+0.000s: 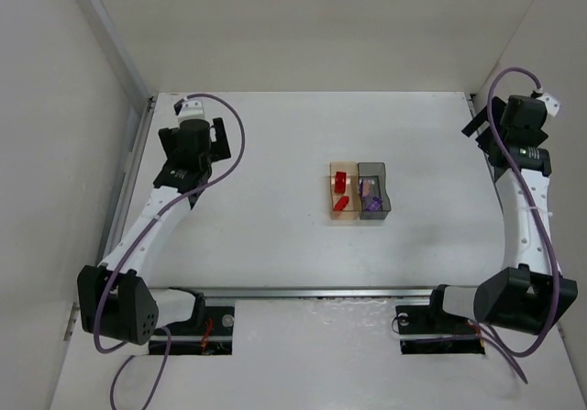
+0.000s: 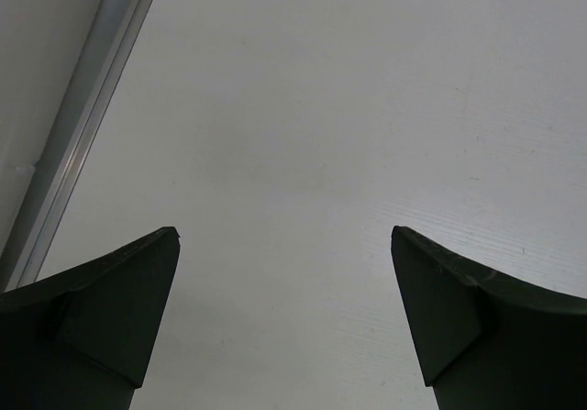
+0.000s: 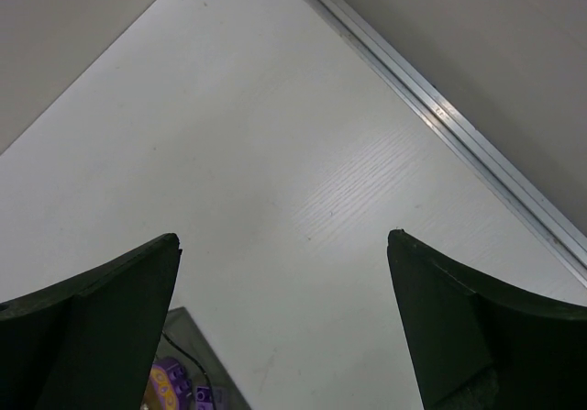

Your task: Sort the legos into containers by color

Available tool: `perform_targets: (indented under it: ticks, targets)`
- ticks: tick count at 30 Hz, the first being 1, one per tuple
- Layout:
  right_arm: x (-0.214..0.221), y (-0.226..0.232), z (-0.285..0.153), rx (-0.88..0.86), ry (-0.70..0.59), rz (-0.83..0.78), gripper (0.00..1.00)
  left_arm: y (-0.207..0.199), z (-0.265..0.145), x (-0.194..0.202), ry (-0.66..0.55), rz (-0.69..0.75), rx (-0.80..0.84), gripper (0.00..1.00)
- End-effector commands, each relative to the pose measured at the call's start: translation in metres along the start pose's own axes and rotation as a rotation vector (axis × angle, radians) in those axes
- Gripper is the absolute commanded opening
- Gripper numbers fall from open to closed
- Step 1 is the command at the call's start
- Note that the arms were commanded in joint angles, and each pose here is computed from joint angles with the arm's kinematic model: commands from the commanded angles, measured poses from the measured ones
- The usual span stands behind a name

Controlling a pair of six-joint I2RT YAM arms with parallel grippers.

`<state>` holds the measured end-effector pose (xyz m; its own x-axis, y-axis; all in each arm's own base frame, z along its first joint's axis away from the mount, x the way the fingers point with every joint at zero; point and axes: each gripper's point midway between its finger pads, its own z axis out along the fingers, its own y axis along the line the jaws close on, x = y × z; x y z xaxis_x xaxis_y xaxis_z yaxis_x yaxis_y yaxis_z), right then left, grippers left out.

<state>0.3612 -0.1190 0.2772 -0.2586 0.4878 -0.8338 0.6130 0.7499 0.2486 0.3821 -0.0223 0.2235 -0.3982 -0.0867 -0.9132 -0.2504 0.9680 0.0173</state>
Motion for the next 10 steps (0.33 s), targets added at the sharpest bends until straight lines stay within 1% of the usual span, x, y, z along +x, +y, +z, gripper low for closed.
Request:
perform_targets:
  ticks: [1,7,10]
  targets:
    - [-0.007,0.009,-0.007,-0.056,-0.030,0.008,1.00,-0.004,-0.007,-0.009,-0.044,-0.037,0.023,0.99]
    - [-0.004,0.014,-0.017,-0.107,-0.025,-0.010,1.00,-0.011,-0.009,-0.002,-0.029,-0.047,0.060,0.99]
    - [-0.013,0.022,-0.026,-0.170,-0.084,-0.006,1.00,-0.011,-0.011,-0.005,-0.037,-0.051,0.062,0.99]
